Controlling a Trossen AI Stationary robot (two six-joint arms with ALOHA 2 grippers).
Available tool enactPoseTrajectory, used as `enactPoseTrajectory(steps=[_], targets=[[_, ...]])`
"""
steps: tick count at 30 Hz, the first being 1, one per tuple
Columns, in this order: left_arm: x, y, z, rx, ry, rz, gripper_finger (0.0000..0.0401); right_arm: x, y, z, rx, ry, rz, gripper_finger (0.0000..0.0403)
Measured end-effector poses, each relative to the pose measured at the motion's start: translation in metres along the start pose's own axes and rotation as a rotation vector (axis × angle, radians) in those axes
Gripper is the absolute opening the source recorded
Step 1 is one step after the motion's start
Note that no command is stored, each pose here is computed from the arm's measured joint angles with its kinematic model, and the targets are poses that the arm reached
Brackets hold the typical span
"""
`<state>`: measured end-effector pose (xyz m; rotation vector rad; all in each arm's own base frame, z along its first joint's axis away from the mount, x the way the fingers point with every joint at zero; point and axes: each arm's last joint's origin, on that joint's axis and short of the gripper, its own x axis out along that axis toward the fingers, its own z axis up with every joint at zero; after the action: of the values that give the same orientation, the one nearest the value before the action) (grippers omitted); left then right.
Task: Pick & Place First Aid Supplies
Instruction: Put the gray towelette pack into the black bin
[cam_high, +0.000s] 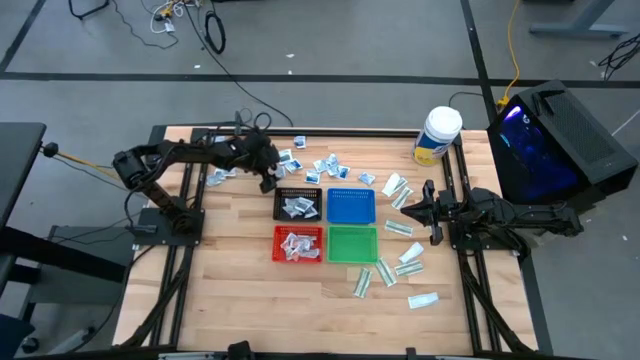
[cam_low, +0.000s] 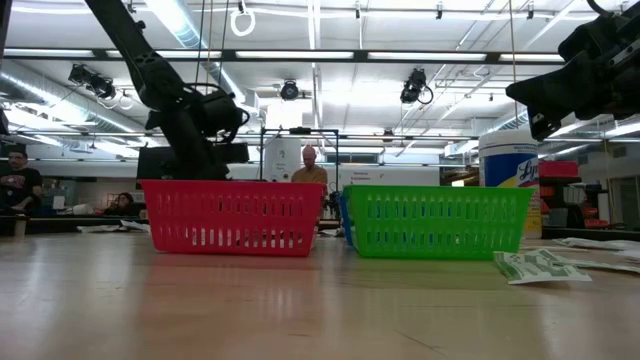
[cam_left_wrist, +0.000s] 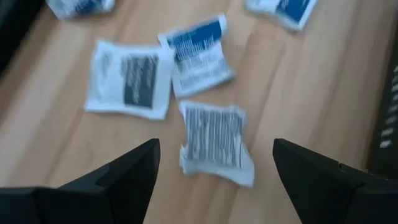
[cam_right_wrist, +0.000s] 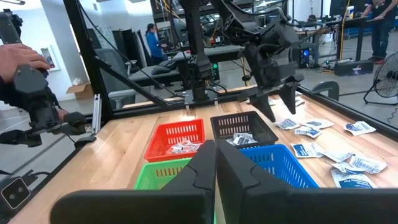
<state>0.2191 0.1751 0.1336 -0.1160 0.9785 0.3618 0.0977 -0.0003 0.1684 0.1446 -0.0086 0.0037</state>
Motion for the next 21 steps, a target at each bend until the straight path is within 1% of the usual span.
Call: enactPoseTrajectory(steps=[2, 8, 12, 17, 21], targets=[[0.003, 0.0, -0.001, -0.002, 0.035, -0.008, 0.0319, 0.0, 0.0, 0.0, 0.0, 0.0, 0.0, 0.0018], [0.01, 0.003, 0.005, -0.006, 0.047, 0.003, 0.0319, 0.0, 0.0, 0.0, 0.0, 0.0, -0.001, 0.0018], [0.014, 0.003, 0.003, -0.005, 0.069, -0.002, 0.0319, 0.0, 0.0, 0.0, 0.0, 0.0, 0.0, 0.0018], [0.016, -0.002, 0.003, 0.027, 0.086, -0.005, 0.0318, 0.0, 0.0, 0.0, 0.0, 0.0, 0.0, 0.0018], [0.016, -0.003, 0.004, 0.034, 0.09, -0.002, 0.0304, 0.0, 0.0, 0.0, 0.0, 0.0, 0.0, 0.0018]])
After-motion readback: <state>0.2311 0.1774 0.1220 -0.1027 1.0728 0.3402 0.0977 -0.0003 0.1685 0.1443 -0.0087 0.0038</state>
